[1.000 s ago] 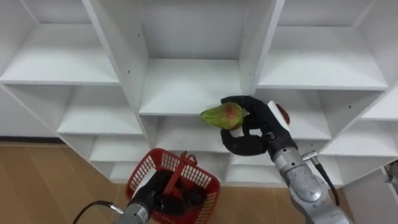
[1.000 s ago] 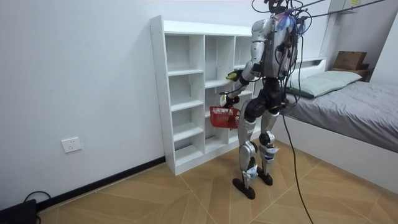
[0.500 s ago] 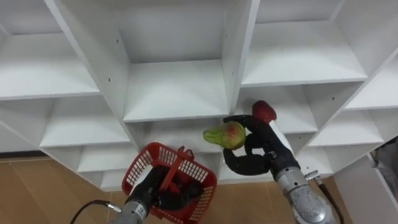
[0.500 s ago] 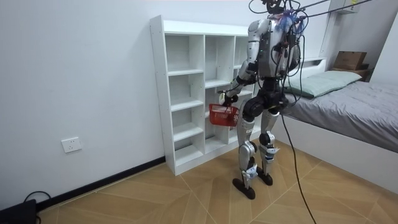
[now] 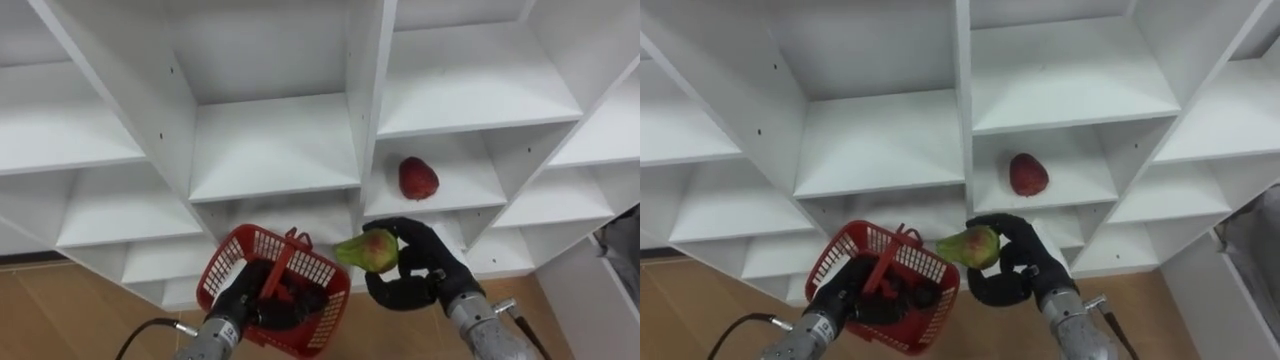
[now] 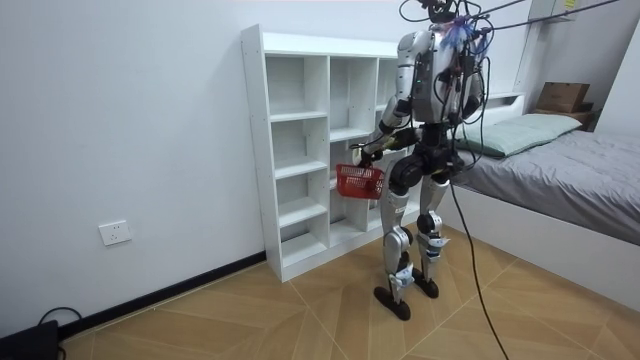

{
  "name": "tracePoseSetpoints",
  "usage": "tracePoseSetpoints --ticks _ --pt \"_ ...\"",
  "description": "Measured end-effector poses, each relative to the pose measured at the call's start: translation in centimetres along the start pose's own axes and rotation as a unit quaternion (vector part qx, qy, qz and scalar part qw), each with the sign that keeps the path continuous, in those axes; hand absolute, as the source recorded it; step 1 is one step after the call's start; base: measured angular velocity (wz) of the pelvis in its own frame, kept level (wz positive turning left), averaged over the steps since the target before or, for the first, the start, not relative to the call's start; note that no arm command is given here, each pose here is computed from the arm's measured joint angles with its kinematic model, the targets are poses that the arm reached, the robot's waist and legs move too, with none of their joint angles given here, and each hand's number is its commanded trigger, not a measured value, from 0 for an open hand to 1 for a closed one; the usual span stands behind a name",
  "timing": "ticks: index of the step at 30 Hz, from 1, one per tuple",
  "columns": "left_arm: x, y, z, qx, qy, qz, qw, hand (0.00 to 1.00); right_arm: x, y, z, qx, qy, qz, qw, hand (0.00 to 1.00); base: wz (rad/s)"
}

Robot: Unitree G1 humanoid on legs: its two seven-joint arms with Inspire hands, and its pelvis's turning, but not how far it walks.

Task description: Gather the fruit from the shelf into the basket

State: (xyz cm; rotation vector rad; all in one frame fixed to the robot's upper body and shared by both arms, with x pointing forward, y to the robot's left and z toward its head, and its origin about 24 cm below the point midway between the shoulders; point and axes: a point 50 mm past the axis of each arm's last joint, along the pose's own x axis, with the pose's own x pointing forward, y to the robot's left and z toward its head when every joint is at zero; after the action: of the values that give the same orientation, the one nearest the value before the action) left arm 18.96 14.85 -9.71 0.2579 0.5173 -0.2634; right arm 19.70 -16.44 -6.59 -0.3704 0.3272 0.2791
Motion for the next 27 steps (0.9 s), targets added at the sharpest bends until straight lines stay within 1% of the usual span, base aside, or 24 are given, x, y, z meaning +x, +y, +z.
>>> tracePoseSetpoints --ticks 4,14,27 --pt "0.0 0.0 0.1 0.0 -0.002 -0.002 1.0 1.0 -0.2 0.3 -0.8 -0.002 0.019 0.012 1.0 1.0 0.0" --pt "0.1 -0.2 0.6 -0.002 -0.02 0.0 1.0 1.0 -0.1 0.8 -0.7 -0.031 0.017 0.032 0.999 1.0 0.0" --pt "0.1 -0.4 0.8 -0.001 -0.026 -0.007 1.0 1.0 0.1 1.5 -1.1 -0.027 0.03 0.043 0.998 1.0 0.01"
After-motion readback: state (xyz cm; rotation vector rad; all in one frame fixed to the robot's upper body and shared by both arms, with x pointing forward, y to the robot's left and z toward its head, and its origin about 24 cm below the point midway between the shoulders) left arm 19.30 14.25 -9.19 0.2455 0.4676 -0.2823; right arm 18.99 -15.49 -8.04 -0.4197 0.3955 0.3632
